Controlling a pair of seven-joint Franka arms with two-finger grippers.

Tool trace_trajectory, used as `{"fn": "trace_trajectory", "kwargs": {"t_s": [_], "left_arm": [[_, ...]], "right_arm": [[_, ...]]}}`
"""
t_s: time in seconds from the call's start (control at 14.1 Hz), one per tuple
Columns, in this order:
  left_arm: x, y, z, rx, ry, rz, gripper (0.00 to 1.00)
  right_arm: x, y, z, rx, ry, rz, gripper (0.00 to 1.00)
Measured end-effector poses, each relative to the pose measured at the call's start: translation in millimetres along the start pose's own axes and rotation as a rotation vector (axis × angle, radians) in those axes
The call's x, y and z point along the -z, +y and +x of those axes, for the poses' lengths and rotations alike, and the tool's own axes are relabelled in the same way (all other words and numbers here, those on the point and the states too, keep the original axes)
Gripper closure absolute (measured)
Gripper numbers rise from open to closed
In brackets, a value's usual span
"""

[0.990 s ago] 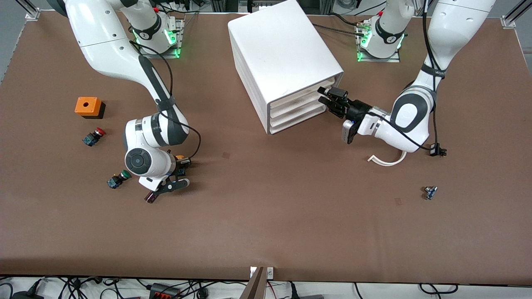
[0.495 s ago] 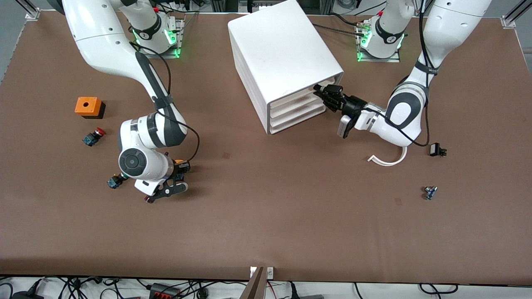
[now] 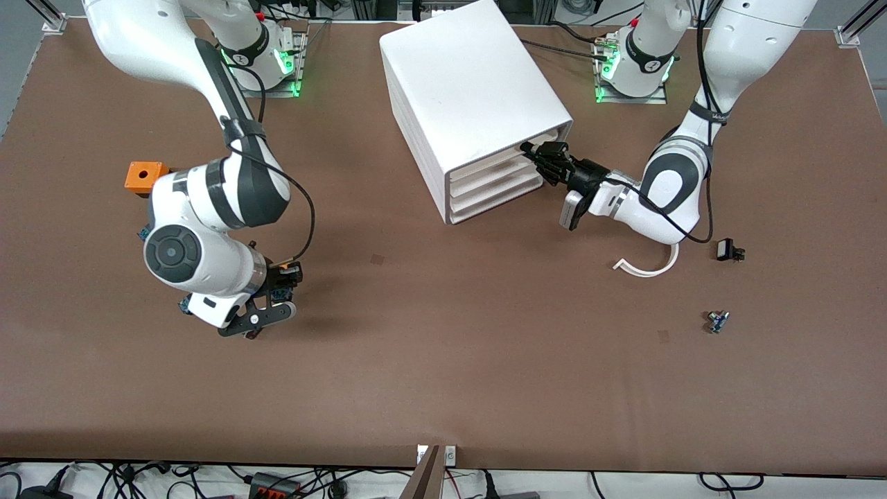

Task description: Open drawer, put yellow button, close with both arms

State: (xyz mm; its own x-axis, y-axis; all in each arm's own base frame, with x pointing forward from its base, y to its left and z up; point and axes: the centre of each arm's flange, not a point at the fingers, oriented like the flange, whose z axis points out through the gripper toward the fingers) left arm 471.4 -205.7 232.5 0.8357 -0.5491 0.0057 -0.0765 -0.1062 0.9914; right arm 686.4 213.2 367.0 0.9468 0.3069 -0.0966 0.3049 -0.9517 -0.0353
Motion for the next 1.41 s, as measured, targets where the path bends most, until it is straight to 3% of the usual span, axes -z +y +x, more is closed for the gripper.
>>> {"fn": "trace_trajectory", "kwargs": {"t_s": [0.49,0.78,0.85,0.92,0.99,1.2,1.41], "left_arm": [[74,-13,42,-0.046,0.048,0.051,0.85],[95,-15,59,-0.035,0.047,0.066,0.85],[97,-13,61,-0.019,0.036,0.082,0.78],[101,-10,64,-0.005,0.033,0.103,0.78],[109,-7,67,0.002,0.035,0.131,0.74],[146,10,71,0.067,0.022,0.226,0.45],[180,48,75,0.214,-0.006,0.288,0.17]], "right_arm": [[109,-72,-2,0.100,0.162,0.006,0.59],[150,-120,-7,0.158,0.257,0.058,0.59],[156,-133,-8,0.174,0.283,0.064,0.59],[159,-147,-9,0.193,0.305,0.068,0.59],[160,-164,-10,0.208,0.322,0.073,0.59],[159,-220,-18,0.186,0.361,0.101,0.59],[157,-259,-27,0.168,0.381,0.125,0.59]]}}
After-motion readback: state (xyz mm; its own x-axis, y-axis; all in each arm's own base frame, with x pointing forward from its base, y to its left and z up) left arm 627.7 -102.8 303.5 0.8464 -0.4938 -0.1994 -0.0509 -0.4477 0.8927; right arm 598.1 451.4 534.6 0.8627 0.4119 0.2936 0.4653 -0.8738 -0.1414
